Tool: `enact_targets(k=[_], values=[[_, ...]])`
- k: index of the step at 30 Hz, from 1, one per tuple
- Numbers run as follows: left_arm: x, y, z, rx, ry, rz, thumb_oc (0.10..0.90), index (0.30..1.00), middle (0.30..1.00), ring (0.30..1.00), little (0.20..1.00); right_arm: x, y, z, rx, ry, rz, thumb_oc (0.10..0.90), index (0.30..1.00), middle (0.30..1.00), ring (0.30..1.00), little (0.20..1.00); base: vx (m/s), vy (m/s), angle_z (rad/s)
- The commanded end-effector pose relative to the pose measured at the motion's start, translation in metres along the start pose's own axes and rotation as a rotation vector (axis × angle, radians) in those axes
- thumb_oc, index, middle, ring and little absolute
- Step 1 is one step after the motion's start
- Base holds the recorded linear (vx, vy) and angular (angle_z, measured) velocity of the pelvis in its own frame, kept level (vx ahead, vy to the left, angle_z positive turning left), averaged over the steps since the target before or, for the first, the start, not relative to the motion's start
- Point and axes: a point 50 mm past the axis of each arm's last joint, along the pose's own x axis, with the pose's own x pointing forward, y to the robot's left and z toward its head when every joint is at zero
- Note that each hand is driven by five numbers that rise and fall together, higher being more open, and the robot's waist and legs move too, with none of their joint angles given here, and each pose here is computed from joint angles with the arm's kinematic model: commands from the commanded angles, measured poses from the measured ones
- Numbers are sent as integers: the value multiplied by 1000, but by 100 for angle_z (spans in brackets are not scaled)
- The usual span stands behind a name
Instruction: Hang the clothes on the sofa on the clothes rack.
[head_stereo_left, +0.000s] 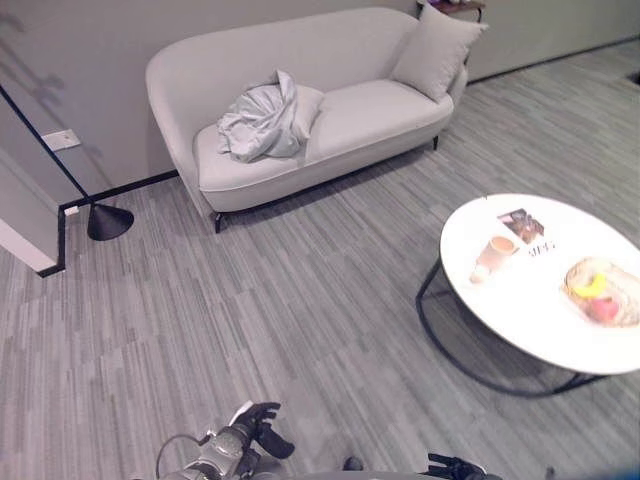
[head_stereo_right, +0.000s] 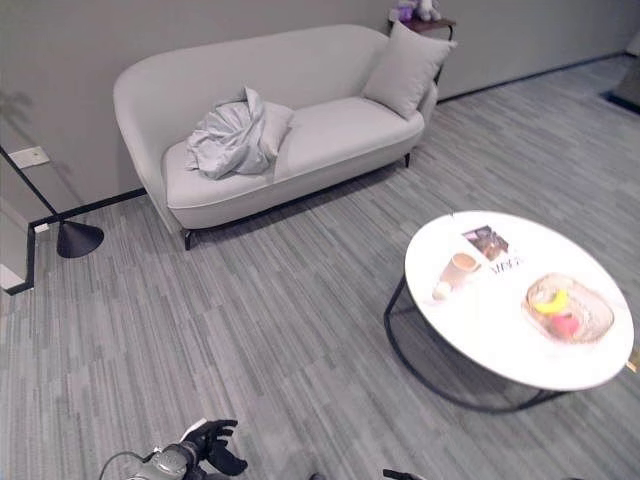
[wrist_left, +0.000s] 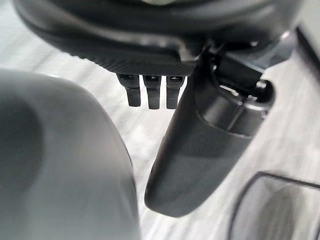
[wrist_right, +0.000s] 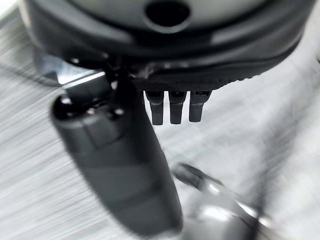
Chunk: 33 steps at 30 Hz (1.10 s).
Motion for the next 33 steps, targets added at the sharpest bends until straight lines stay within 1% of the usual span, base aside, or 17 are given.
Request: enact_targets(k=[1,2,3,4,6,9,12,13,17,19,22,25,27,29,30,31,33], values=[[-7,1,-29,-9,93,26,800,900,900,900,900,-1,-11,2,-13,-12,-32,800,900,900,900,900,596,-27,45],[-12,3,-45,-64,144,42,800,900,900,900,900,-1,-9,2,-23,-16,-21,800,900,900,900,900,494,17,62],[-16,3,-57,-86,189,45,800,900,900,900,900,-1,-4,0,-28,-12,-6,800,900,900,900,900,491,15,66],[-16,3,-57,-87,189,45,800,900,900,900,900,-1,-4,0,-29,-12,-6,800,900,900,900,900,385,-21,62],[-26,0,-83,-140,291,50,800,900,900,900,900,0,6,-2,-32,-8,24,800,900,900,900,900,457,-16,47],[-54,-11,-134,-313,475,83,800,900,900,900,900,0,33,-13,-10,11,111,800,900,900,900,900,818,74,18],[-66,-21,-151,-382,548,79,800,900,900,900,900,-4,56,-42,43,78,189,800,900,900,900,900,837,235,-36],[-67,-21,-153,-362,550,65,800,900,900,900,900,-6,59,-51,42,104,205,800,900,900,900,900,788,331,-29],[-52,-4,-131,-243,472,76,800,900,900,900,900,-7,50,-62,18,143,159,800,900,900,900,900,681,286,32],[-37,11,-104,-158,387,97,800,900,900,900,900,-6,49,-54,-4,114,152,800,900,900,900,900,424,12,59],[-15,30,-48,-91,180,138,800,900,900,900,900,-3,49,-35,-7,38,145,800,900,900,900,900,408,-179,57],[-2,36,0,-41,14,151,800,900,900,900,900,-1,43,-19,45,-7,115,800,900,900,900,900,443,-222,26],[1,31,15,-2,-30,138,800,900,900,900,900,0,41,-17,48,-6,109,800,900,900,900,900,543,-157,2],[2,24,17,29,-45,114,800,900,900,900,900,-1,40,-23,56,18,102,800,900,900,900,900,716,-254,-10],[1,20,9,21,-30,103,800,900,900,900,900,-1,40,-26,58,25,99,800,900,900,900,900,1091,-498,25],[-3,11,-9,5,22,80,800,900,900,900,900,-1,40,-26,43,25,98,800,900,900,900,900,1061,-542,42],[-10,4,-40,-78,131,79,800,900,900,900,900,-1,41,-23,-20,11,98,800,900,900,900,900,817,-511,51]])
